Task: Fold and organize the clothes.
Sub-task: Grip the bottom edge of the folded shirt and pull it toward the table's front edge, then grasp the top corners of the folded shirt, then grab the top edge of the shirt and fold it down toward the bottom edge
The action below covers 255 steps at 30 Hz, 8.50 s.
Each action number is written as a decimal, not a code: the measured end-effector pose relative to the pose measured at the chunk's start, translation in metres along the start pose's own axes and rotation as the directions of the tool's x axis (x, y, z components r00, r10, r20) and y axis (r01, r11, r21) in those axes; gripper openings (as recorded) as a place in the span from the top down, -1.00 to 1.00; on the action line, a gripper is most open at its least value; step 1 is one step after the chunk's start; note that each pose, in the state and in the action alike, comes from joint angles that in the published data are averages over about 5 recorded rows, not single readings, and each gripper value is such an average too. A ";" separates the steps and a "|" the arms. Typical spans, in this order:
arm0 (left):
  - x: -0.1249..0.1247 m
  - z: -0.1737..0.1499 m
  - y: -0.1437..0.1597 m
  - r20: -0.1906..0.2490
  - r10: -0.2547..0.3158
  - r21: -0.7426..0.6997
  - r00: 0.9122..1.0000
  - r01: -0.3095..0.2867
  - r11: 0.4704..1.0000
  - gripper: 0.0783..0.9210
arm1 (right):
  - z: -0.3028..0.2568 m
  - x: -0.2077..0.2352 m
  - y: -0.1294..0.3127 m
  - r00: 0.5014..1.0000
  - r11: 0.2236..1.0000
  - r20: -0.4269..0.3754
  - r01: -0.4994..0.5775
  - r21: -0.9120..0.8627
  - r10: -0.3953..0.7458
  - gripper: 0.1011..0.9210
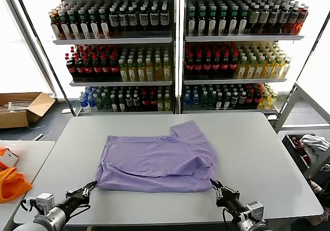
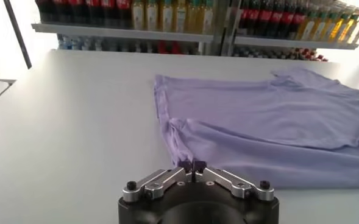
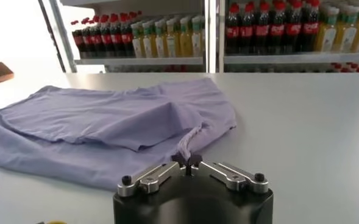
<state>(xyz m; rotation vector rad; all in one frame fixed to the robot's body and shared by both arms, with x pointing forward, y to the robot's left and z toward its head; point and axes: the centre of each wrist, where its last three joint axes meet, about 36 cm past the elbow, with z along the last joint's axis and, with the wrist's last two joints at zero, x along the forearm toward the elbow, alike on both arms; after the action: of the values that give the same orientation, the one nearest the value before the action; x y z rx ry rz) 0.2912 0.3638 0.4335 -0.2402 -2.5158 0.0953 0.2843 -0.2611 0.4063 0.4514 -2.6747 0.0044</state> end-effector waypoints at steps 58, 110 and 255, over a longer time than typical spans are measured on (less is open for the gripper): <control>-0.137 -0.107 0.085 0.027 0.064 -0.115 0.998 -0.060 0.992 -0.77 | -0.139 -0.257 -0.123 0.978 0.980 -0.072 0.197 0.033 -0.194 -0.76; -0.191 -0.118 0.073 -0.011 0.174 -0.043 0.985 -0.174 0.984 0.94 | -0.139 -0.305 -0.100 0.956 0.963 -0.117 0.267 -0.046 -0.270 0.99; -0.015 -0.043 0.049 0.013 0.008 -0.079 1.000 -0.007 0.997 -0.13 | -0.034 -0.025 -0.055 0.986 0.985 0.128 0.119 -0.125 -0.103 -0.06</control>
<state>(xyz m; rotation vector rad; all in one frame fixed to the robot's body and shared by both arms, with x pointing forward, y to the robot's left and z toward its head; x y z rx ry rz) 0.3352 0.4092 0.4536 -0.2822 -2.5352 0.0011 0.3368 -0.3025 0.4234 0.5748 -2.7418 -0.2392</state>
